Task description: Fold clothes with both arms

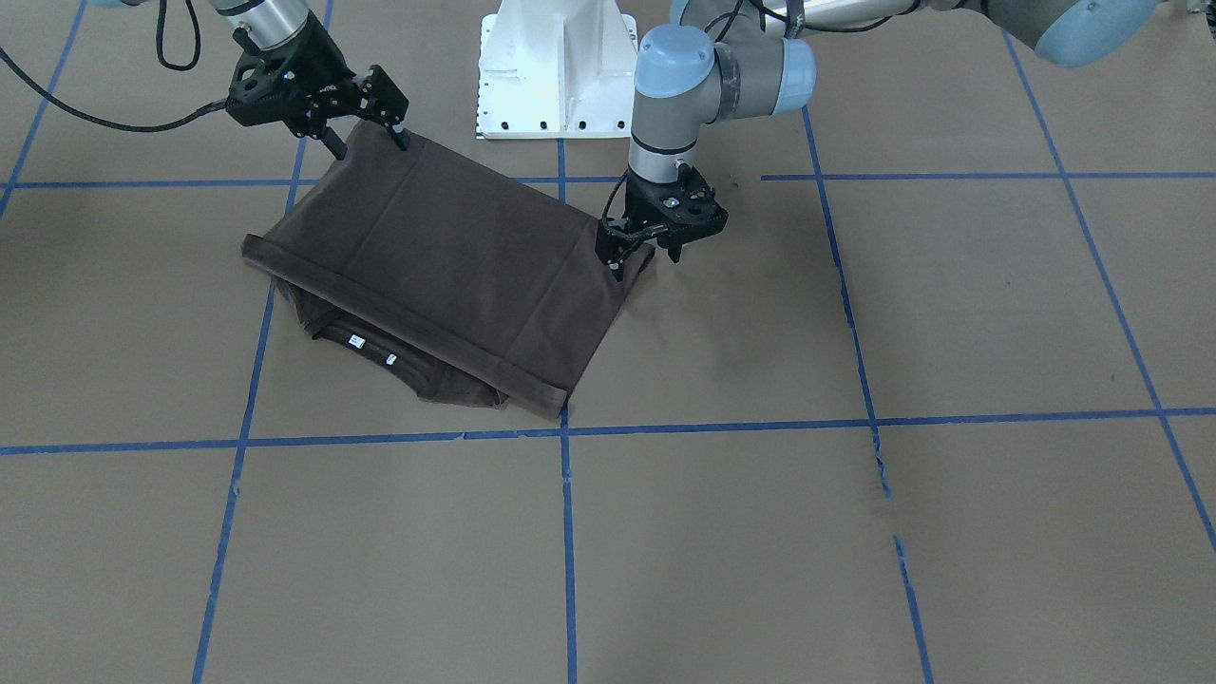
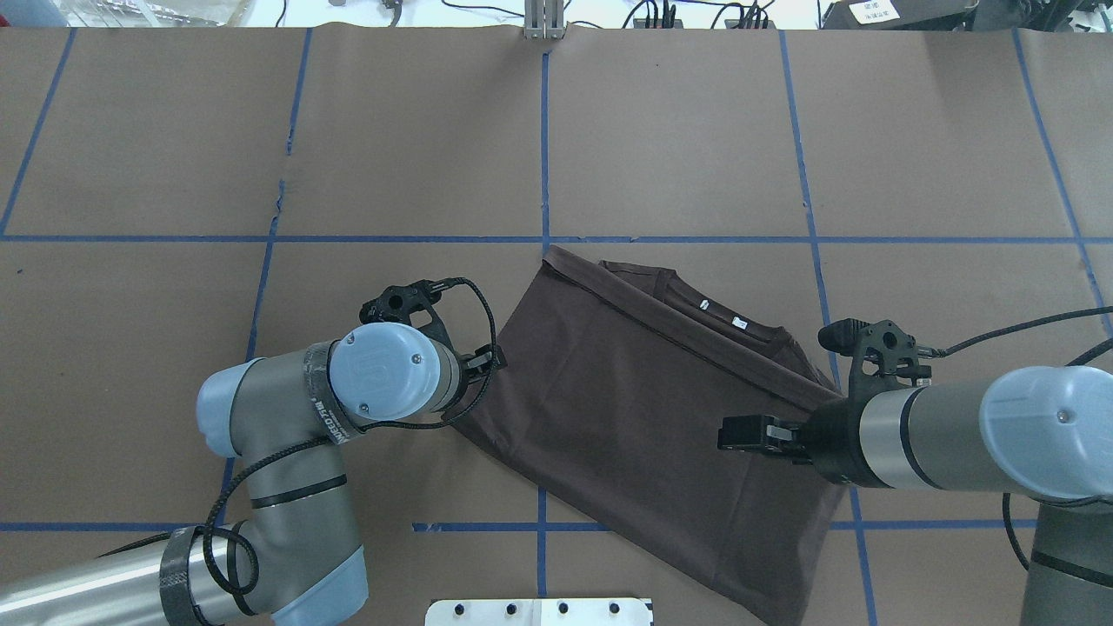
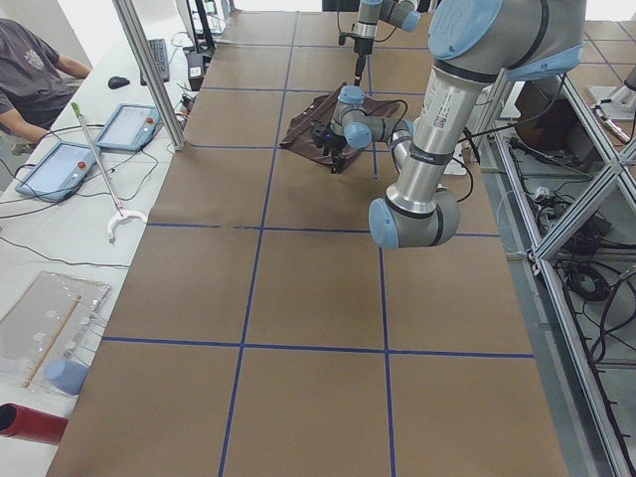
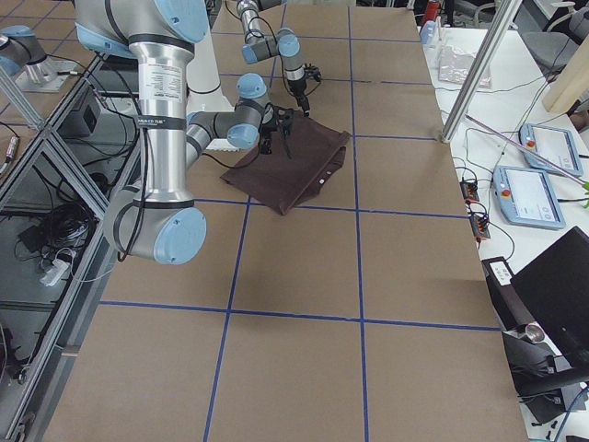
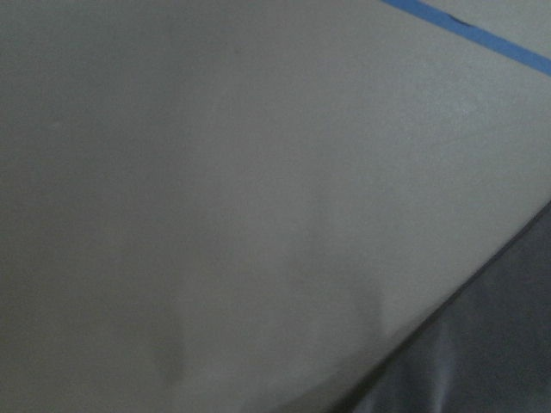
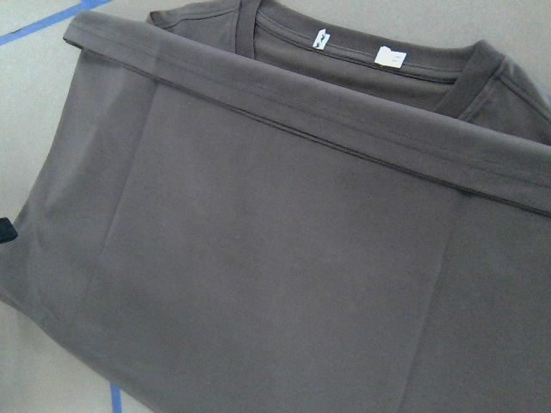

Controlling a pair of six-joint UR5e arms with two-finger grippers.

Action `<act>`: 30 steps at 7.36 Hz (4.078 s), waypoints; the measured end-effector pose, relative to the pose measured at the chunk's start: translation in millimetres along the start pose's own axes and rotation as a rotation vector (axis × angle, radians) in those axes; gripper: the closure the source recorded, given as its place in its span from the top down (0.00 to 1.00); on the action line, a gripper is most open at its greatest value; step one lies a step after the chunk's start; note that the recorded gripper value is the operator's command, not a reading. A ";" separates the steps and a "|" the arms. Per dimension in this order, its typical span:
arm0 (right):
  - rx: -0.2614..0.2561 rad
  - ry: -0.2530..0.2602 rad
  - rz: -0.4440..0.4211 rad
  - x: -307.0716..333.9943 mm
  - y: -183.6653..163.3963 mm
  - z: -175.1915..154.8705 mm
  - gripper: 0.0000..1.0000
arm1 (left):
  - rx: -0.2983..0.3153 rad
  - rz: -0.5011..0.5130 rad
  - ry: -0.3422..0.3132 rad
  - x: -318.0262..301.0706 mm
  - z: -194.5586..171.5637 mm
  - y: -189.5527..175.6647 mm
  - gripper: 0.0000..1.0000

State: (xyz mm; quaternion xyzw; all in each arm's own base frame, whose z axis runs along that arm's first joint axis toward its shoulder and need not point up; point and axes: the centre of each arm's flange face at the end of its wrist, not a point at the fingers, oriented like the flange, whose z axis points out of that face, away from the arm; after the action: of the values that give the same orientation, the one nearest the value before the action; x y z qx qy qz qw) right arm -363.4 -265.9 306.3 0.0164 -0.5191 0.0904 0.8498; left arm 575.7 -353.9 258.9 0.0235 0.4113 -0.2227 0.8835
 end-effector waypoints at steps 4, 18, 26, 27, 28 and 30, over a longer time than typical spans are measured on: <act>0.000 -0.002 0.003 0.0 -2.2 -1.4 1.00 | -0.015 -0.020 -0.008 -1.2 3.2 14.3 0.09; 0.004 -0.001 0.004 -5.9 -3.6 9.3 1.00 | 0.363 0.130 -0.019 55.7 59.3 -236.0 0.00; 0.019 0.082 0.000 -16.8 -23.2 55.0 1.00 | 0.309 0.268 0.141 126.5 32.4 -283.0 1.00; 0.018 0.129 -0.021 -30.3 -28.9 69.1 1.00 | 0.276 0.273 0.148 116.8 19.6 -277.0 1.00; 0.012 0.179 -0.049 -50.4 -33.9 83.3 1.00 | 0.257 0.277 0.150 96.0 3.6 -267.3 1.00; 0.001 0.260 -0.092 -94.5 -41.9 104.9 1.00 | 0.224 0.285 0.156 64.0 -39.0 -243.8 1.00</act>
State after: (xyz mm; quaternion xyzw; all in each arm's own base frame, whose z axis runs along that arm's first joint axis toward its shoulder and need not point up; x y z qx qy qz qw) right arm -490.6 -332.8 273.8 0.0287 -0.4032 0.0531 0.9131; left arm 483.0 -588.4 220.5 0.1966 0.4439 -0.1373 0.8634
